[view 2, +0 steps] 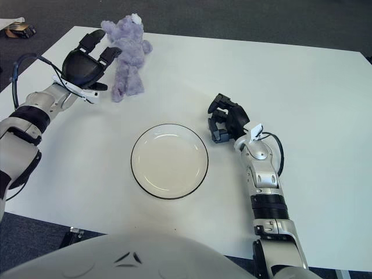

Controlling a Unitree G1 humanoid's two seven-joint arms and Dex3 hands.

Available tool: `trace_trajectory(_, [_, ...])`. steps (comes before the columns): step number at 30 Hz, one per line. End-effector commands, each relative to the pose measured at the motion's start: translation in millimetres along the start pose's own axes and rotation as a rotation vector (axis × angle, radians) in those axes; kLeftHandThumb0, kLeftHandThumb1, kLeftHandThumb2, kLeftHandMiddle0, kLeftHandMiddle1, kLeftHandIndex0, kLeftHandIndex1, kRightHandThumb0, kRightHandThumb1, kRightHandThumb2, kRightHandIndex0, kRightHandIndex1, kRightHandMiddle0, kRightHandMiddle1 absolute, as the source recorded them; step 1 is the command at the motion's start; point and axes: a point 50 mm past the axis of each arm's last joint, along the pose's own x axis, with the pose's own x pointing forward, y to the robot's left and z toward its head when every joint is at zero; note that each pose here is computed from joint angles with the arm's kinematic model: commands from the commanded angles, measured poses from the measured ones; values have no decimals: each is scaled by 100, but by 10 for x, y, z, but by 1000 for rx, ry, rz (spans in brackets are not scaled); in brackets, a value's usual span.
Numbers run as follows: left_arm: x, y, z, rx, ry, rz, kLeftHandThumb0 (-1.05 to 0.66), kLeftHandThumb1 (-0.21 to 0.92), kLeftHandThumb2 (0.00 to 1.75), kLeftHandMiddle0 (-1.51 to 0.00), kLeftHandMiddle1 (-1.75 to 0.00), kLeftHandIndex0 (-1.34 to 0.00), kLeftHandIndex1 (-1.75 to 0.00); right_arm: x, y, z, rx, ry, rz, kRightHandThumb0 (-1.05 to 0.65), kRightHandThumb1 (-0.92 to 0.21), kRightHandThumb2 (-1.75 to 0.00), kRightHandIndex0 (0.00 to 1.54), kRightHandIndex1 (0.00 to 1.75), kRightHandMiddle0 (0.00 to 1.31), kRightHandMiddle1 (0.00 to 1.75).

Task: Put the doll into the plate.

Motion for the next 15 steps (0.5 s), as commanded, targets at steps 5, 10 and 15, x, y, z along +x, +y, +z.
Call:
trace_trajectory(5, [14,8,-14,74,-10,34,-48,32,105,0,0,0,-37,-216,-16,-455,9,234,-11,-1,-23,-142,56,175,55,174])
trace_trajectory(10, [13,-4,2,88,-7,46,-43,37,106,0,0,0,-29,-217,-23,-454,3,234,-10,-1,-21,-144,68,175,49,170])
trace_trajectory(15, [20,-18,33,106,-3,59,-41,45,105,0,0,0,-26,-218,-25,-461,14,235,-7,-2,-20,-145,73,175,47,168])
